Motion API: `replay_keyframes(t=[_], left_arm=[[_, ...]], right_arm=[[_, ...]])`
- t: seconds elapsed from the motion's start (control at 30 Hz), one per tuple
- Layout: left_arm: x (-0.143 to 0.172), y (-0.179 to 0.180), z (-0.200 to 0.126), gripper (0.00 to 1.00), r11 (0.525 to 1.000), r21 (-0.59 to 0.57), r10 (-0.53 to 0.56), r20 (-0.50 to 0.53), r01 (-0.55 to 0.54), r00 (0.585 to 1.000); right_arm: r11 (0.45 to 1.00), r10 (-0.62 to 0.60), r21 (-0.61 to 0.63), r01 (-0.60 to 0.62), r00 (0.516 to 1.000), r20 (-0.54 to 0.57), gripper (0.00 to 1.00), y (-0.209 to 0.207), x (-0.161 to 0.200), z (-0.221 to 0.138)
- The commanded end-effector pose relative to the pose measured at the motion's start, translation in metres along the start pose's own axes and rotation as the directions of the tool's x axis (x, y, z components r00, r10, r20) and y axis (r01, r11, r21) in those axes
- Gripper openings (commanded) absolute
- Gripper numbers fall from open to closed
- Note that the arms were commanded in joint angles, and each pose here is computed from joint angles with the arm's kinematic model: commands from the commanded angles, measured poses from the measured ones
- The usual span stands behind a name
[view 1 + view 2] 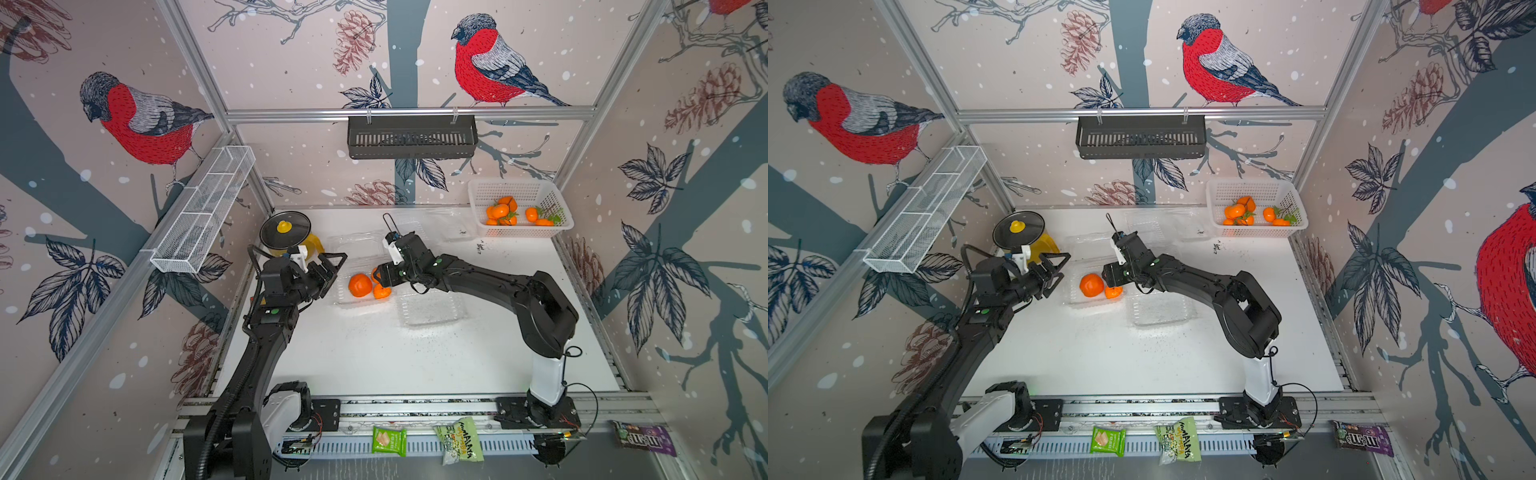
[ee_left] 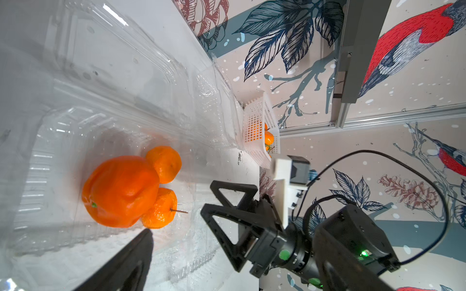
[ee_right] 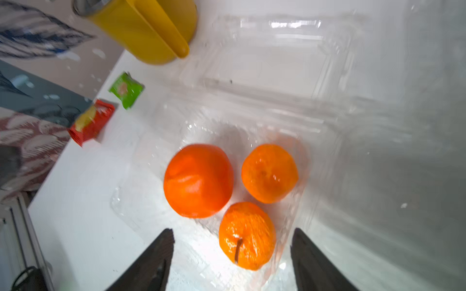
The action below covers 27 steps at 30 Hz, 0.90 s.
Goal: Take oranges out of containers
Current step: Pick up the orange from the packing box.
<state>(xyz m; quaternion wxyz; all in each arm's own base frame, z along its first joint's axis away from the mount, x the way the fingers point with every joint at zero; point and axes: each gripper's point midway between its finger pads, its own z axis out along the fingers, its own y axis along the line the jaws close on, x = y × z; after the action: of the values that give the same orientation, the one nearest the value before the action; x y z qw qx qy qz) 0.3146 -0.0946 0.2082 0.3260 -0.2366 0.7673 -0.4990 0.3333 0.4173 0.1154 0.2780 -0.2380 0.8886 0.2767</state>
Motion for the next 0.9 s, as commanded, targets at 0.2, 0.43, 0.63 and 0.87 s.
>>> replay_keyframes(t=[0.2, 0.43, 0.63, 0.87], left_arm=[[0.025, 0.023, 0.001, 0.97, 0.994, 0.028, -0.104, -0.048, 0.105, 0.993], [0.025, 0.027, 0.005, 0.97, 0.994, 0.024, -0.106, -0.058, 0.107, 0.993], [0.025, 0.026, 0.005, 0.97, 0.994, 0.021, -0.102, -0.063, 0.103, 0.993], [0.029, 0.010, 0.013, 0.97, 0.998, 0.038, -0.052, -0.100, 0.056, 0.994]], right_arm=[[0.990, -0.030, 0.135, 0.046, 0.992, -0.119, 0.48, -0.004, 0.037, 0.027], [0.987, -0.029, 0.152, 0.047, 0.992, -0.122, 0.27, -0.005, 0.037, 0.031], [0.986, -0.028, 0.157, 0.046, 0.993, -0.117, 0.12, -0.004, 0.032, 0.033], [0.991, -0.031, 0.125, 0.036, 0.999, -0.039, 0.05, 0.009, -0.003, 0.007]])
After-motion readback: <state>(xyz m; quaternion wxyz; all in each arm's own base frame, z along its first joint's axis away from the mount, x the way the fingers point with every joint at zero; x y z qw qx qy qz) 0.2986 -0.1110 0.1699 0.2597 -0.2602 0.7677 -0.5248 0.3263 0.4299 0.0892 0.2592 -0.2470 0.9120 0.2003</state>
